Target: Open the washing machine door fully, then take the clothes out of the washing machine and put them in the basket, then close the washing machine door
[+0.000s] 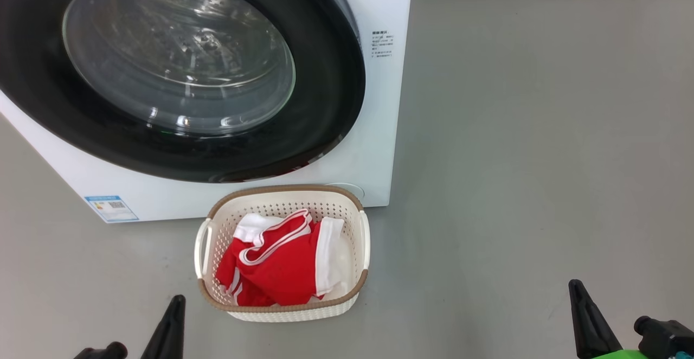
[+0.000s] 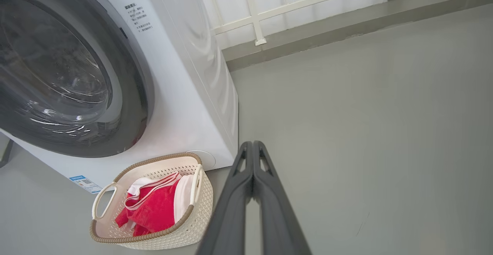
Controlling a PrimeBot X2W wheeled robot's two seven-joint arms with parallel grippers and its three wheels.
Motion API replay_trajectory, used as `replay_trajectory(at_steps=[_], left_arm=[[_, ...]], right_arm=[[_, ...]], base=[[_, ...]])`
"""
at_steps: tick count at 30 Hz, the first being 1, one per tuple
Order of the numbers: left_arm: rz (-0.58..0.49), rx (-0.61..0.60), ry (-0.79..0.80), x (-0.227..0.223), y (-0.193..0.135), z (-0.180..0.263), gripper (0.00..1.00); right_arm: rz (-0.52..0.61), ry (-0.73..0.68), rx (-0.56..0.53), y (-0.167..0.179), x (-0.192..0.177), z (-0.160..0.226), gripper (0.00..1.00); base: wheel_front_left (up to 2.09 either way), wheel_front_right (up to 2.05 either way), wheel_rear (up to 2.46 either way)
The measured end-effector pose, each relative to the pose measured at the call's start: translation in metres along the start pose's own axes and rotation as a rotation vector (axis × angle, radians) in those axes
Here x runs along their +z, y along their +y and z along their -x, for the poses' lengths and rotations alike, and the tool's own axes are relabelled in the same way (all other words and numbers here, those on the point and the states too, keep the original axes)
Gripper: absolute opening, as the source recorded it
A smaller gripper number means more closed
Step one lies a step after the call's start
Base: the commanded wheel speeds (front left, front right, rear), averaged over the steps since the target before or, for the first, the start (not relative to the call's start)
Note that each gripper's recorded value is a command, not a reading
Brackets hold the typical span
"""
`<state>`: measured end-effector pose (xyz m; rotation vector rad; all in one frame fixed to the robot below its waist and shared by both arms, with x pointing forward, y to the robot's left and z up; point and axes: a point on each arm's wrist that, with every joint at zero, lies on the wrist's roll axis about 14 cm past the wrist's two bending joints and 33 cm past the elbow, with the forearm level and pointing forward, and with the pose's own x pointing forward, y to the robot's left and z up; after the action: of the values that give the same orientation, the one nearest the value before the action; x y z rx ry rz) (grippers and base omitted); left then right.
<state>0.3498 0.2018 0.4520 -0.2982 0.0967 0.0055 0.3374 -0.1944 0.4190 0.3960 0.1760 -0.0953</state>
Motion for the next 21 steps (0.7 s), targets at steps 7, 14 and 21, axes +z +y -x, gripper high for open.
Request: replay_trajectory(at_steps=[7,14,21], left_arm=[[0.066,0.014,0.004,0.0005,0.0016,-0.0002,0.00],[0.135,0.027,0.010,-0.0003,0.0026,-0.0008,0.00],[0.208,0.040,0.013,-0.0006,0.0030,-0.0013,0.00]], right_arm=[[-0.071,0.004,-0.017,-0.0024,0.0002,0.0007,0.00],[-0.139,0.009,-0.032,-0.0047,0.0000,0.0011,0.00],[-0.206,0.016,-0.045,-0.0065,-0.0004,0.0016,0.00]], base=[[0.00,0.00,0.00],[0.00,0.00,0.00],[0.00,0.00,0.00]])
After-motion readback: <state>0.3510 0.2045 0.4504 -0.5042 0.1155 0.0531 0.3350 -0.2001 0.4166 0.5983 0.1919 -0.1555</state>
